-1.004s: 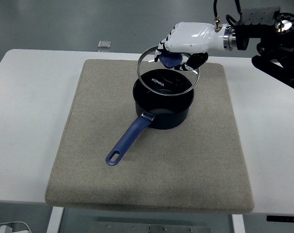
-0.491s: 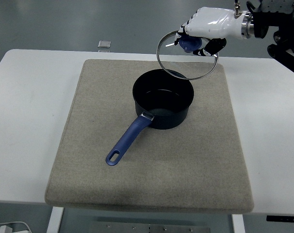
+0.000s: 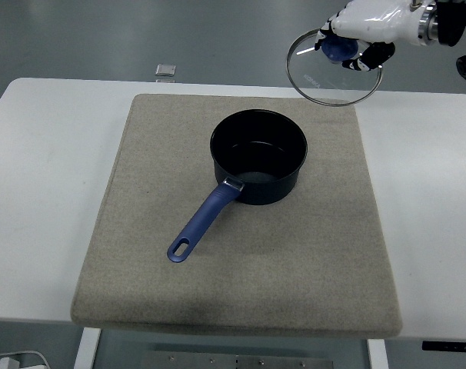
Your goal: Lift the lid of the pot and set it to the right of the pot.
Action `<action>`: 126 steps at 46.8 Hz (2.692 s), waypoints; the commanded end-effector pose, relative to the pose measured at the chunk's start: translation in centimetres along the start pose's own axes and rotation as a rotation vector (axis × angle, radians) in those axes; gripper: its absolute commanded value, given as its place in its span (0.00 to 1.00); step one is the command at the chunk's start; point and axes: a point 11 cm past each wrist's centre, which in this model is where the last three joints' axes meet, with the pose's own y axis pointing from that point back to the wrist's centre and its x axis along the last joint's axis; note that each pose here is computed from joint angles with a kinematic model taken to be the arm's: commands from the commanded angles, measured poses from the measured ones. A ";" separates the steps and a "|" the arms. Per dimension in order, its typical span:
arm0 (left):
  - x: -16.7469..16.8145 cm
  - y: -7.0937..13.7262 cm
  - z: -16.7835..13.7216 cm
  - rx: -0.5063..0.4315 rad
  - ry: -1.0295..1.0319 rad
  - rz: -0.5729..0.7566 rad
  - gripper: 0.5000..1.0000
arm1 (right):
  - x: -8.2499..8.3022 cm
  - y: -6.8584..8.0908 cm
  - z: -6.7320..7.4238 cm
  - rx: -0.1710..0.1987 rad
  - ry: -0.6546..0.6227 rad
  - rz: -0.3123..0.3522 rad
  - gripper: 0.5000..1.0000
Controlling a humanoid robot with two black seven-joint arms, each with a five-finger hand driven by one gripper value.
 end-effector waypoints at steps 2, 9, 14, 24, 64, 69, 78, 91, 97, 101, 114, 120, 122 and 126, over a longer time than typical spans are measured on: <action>0.0 0.0 0.0 0.000 0.000 0.000 1.00 | -1.1 0.3 0.3 -0.005 0.013 -0.036 0.00; 0.0 0.0 0.0 0.000 0.000 0.000 1.00 | -2.0 0.3 0.1 -0.002 0.009 -0.049 0.00; 0.0 0.0 0.0 0.000 0.000 0.000 1.00 | -2.5 0.6 0.3 -0.007 0.003 -0.058 0.00; 0.0 0.0 0.0 0.000 0.000 0.000 1.00 | -3.7 0.6 0.1 -0.002 -0.007 -0.079 0.00; 0.0 0.0 0.0 0.000 0.000 0.000 1.00 | -8.3 0.4 -1.4 0.018 -0.063 -0.119 0.00; 0.0 0.0 0.0 0.000 0.000 0.000 1.00 | -8.4 0.3 -1.5 0.020 -0.062 -0.117 0.00; 0.0 0.0 0.0 0.000 0.000 0.000 1.00 | -9.2 0.3 -1.9 0.027 -0.072 -0.120 0.00; 0.0 0.0 0.0 0.000 0.000 0.000 1.00 | -9.7 0.0 -2.4 0.038 -0.081 -0.122 0.00; 0.0 0.0 0.0 0.000 0.000 0.000 1.00 | -9.6 -0.1 -2.6 0.041 -0.077 -0.116 0.00; 0.0 0.0 0.0 0.000 0.000 0.000 1.00 | -9.8 -0.1 -2.6 0.042 -0.080 -0.117 0.00; 0.0 0.0 0.0 0.000 0.000 0.000 1.00 | -11.2 -0.2 -3.4 0.052 -0.116 -0.125 0.00; 0.0 0.0 0.0 0.000 0.000 0.000 1.00 | -11.7 -0.2 -3.6 0.052 -0.130 -0.126 0.00; 0.0 0.0 0.0 0.000 0.000 0.000 1.00 | -11.6 -0.2 -3.6 0.051 -0.134 -0.124 0.00; 0.0 0.0 0.0 0.000 0.000 0.000 1.00 | -11.7 -0.2 -3.7 0.053 -0.138 -0.124 0.00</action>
